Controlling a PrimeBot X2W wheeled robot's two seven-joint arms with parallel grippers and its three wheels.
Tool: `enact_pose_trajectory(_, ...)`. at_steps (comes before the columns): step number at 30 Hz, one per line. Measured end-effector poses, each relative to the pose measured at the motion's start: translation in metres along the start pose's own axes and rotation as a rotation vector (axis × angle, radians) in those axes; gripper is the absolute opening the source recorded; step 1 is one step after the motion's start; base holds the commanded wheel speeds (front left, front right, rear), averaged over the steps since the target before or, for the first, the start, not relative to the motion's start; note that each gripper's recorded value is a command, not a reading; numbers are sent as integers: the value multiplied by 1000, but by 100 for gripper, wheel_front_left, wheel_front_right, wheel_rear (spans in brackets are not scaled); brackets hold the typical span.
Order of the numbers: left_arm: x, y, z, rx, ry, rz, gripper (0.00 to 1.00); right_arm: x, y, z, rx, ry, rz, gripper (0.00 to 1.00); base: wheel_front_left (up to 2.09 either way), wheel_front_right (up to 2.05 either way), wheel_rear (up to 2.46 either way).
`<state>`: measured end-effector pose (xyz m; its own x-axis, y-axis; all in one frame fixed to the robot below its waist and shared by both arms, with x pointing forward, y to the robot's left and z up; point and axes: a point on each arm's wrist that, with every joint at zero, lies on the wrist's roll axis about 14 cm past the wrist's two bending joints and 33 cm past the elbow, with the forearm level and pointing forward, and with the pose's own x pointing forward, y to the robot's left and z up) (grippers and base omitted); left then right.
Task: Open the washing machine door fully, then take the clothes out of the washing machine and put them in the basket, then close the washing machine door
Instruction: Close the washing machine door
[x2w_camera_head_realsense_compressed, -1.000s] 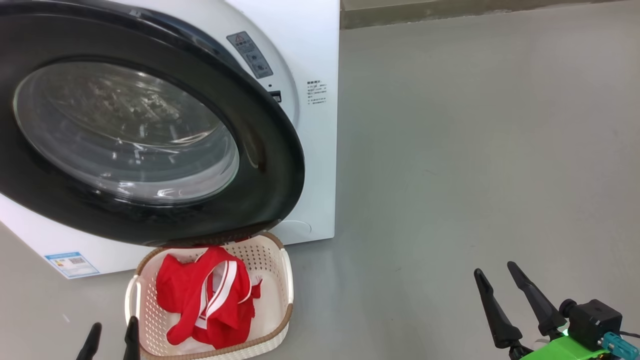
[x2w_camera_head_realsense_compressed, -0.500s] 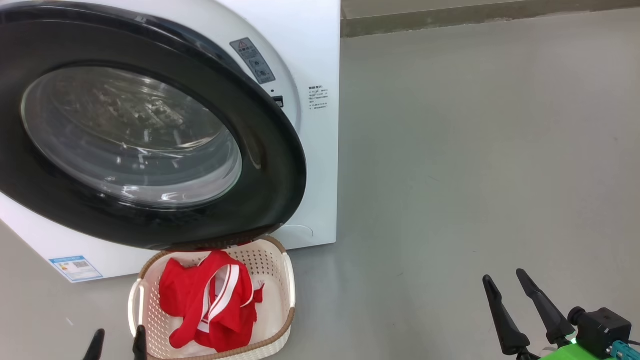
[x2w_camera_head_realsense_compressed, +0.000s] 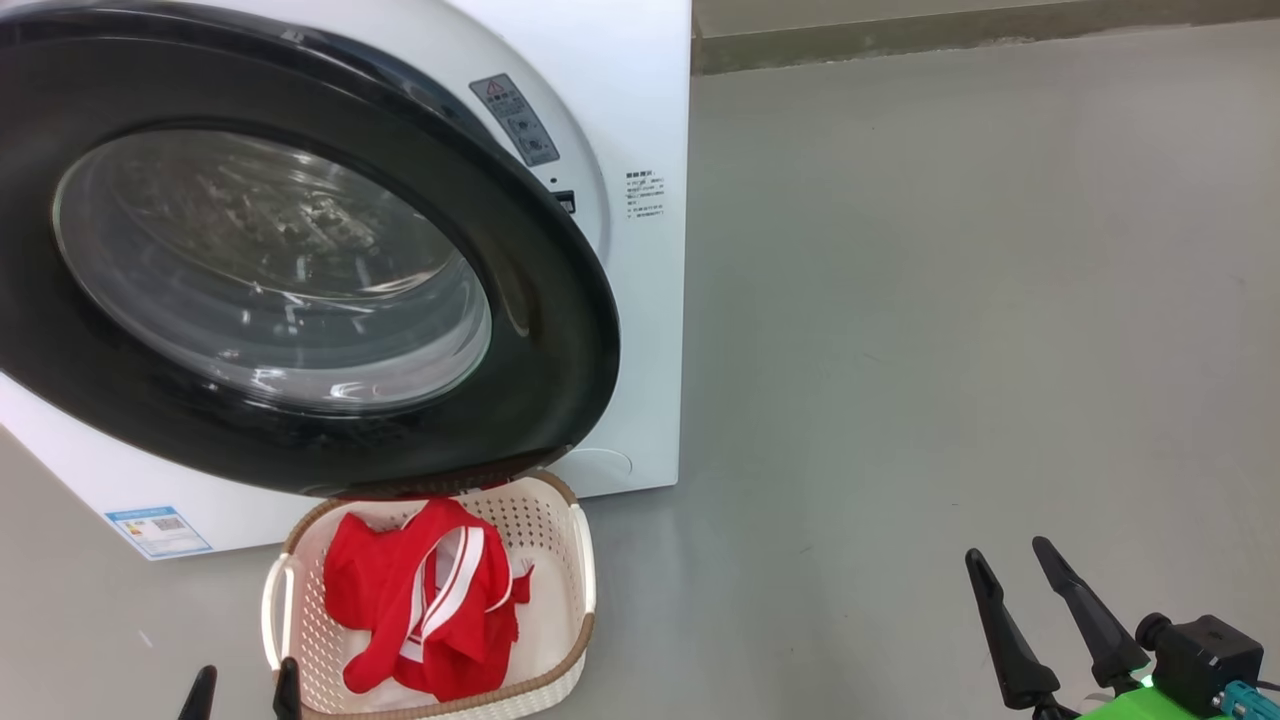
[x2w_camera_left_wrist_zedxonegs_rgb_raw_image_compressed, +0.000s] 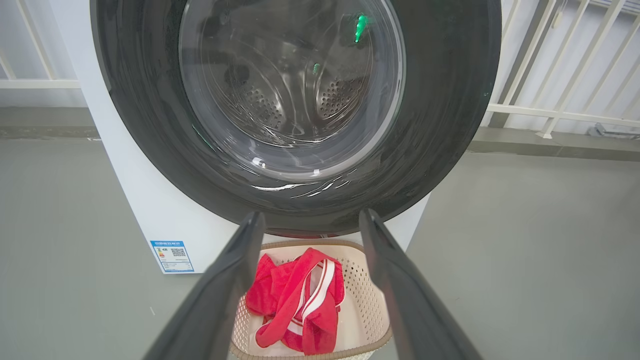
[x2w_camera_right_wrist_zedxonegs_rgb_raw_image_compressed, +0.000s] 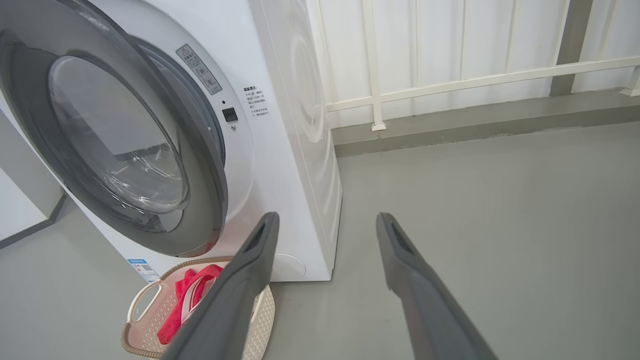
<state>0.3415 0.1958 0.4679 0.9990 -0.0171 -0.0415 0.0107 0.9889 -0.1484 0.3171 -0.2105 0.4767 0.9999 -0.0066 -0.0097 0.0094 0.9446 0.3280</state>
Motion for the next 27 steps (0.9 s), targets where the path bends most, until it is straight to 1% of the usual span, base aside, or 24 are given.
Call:
enact_pose_trajectory(9,-2,2,1,-5,-5,10,100,5,6,-2,0,6,21,100,0,0,0)
enact_pose_trajectory(10,-3,2,1,-6,-5,11,100,6,8,-2,1,7,28,96,0,0,0)
enact_pose_trajectory(11,-4,1,1,-8,-5,11,100,7,11,-3,1,10,35,48,0,0,0)
enact_pose_trajectory(12,-5,1,1,-10,-5,12,100,9,13,-4,2,12,42,29,0,0,0)
enact_pose_trajectory(13,-5,1,1,-11,-6,14,100,11,16,-4,4,15,51,5,0,0,0)
enact_pose_trajectory(14,-6,2,1,-12,-6,16,100,13,20,-5,5,16,65,0,0,0,0)
enact_pose_trajectory(18,-11,2,0,-18,-6,22,100,34,47,2,9,-7,147,0,0,0,0)
enact_pose_trajectory(27,-14,8,6,-49,-28,58,100,84,122,17,17,-50,364,0,0,0,0)
